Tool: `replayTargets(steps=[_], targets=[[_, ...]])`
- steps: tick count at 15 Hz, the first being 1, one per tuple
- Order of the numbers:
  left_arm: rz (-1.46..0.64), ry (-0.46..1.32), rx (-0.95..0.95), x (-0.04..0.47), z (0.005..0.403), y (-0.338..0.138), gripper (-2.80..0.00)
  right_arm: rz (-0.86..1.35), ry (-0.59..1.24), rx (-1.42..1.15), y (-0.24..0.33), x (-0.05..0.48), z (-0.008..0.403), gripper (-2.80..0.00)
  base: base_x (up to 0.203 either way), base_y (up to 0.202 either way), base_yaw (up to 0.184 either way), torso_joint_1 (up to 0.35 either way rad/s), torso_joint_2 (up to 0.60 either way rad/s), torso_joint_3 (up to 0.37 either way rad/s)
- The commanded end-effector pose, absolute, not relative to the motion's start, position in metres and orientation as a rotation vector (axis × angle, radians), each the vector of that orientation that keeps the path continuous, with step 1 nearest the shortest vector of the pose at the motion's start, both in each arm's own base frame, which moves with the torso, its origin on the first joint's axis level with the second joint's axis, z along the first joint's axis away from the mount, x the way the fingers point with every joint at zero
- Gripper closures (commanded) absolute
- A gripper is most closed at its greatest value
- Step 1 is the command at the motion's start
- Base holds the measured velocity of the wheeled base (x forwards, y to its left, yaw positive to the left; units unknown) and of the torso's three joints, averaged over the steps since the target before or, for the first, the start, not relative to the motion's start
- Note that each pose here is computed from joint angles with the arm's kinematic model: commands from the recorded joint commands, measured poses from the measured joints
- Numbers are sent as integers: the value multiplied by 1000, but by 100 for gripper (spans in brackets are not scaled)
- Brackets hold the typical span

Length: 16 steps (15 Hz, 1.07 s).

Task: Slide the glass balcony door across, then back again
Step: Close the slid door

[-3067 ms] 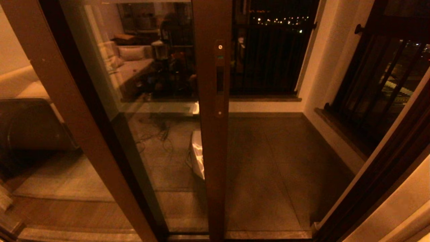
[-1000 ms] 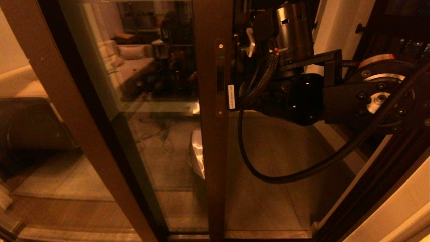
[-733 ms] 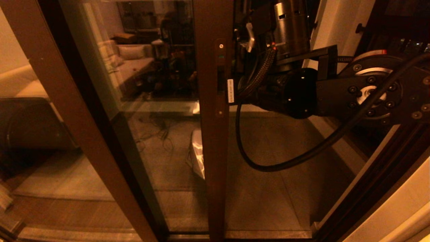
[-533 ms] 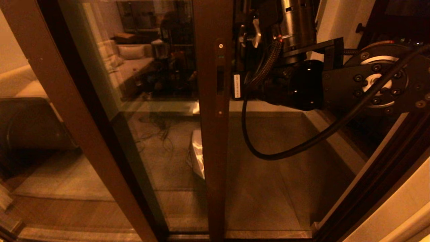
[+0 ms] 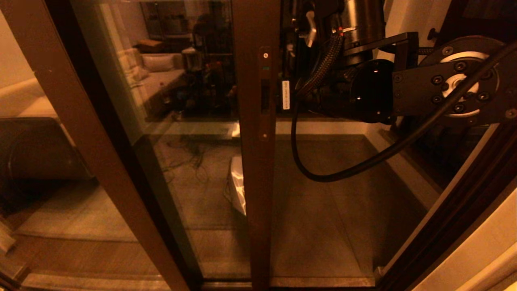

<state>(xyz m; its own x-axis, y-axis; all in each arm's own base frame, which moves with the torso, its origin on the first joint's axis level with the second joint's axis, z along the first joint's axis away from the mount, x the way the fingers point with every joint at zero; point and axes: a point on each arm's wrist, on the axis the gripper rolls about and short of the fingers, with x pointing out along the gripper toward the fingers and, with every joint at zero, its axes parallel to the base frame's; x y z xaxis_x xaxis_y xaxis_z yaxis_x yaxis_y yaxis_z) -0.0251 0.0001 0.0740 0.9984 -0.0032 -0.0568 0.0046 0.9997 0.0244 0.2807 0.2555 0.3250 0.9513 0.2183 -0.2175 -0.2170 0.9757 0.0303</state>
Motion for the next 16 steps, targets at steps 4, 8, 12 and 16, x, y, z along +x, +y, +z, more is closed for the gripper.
replayTargets(steps=[4,8,12,16], targets=[[-4,57,25,-25,74,0,0,267,234,5,279,281,310,-280,0,0,0,0,0,0],[-4,58,25,-25,74,0,0,257,238,2,285,293,299,-280,0,0,0,0,0,0],[-4,57,25,-25,74,0,0,207,200,31,272,312,304,-280,0,0,0,0,0,0],[-4,57,25,-25,74,0,0,190,187,43,263,314,311,-280,0,0,0,0,0,0]])
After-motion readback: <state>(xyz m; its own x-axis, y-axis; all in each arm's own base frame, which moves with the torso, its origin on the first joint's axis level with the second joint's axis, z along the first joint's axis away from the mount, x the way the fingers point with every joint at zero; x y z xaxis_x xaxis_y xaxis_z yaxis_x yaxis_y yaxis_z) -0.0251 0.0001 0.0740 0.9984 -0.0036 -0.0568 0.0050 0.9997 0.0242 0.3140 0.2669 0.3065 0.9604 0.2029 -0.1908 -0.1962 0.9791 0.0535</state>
